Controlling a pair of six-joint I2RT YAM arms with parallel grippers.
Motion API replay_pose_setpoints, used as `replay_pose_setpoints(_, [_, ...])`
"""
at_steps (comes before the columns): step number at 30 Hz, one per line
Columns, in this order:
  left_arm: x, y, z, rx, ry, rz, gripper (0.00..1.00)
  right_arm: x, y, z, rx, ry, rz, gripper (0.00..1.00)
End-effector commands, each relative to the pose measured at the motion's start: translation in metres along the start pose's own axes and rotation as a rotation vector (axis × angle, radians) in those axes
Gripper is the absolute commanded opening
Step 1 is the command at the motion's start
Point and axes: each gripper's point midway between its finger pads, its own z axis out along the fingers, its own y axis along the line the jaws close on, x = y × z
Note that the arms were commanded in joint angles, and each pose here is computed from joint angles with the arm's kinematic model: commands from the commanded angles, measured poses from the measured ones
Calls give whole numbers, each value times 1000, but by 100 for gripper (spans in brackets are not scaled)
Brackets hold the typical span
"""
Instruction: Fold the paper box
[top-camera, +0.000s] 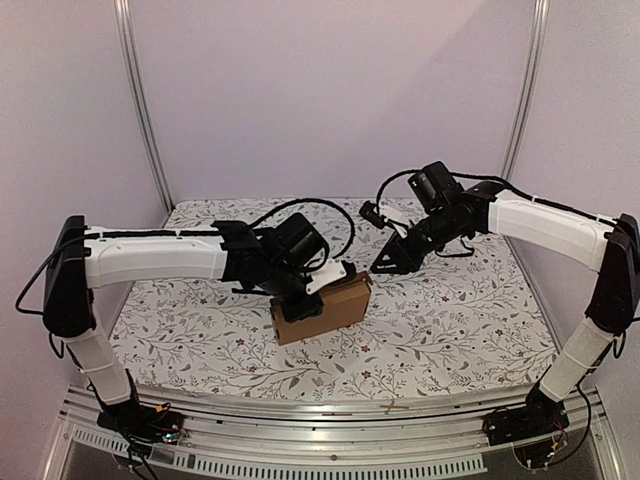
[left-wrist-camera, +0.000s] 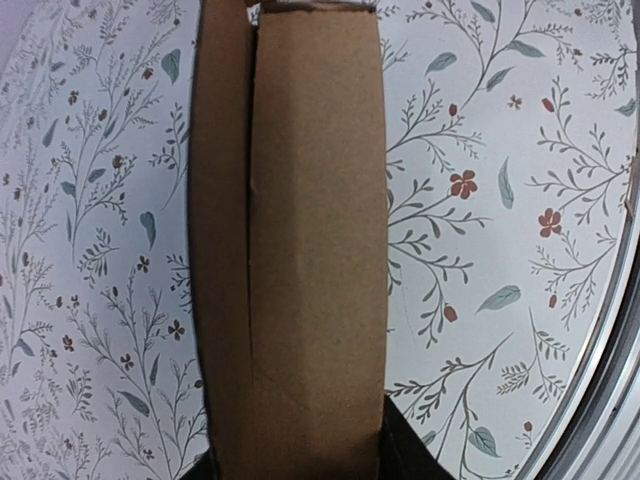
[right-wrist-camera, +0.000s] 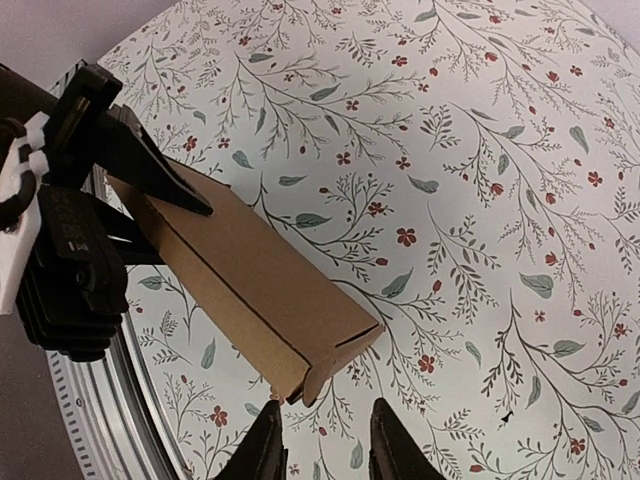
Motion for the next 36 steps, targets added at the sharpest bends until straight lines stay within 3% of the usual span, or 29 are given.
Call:
replay_pose_setpoints(1, [-3,2,7,43,-14,-50,36,5,-10,17,55,35,90,27])
replay_pose_setpoints(12, [-1,6,5,67,-25,-72,36,-1,-6,34,49,51,59,15])
replay_pose_setpoints(22, [0,8,9,73,-25,-78,36,-8,-7,34,61,46,78,15])
replay_pose_setpoints(27, [0,10,10,68,-24,-87,36,-6,-12,37,84,67,100,1])
replay_pose_setpoints(36, [-1,31,13,-16,-15,-163,36,-5,-14,45,113,97,158,0])
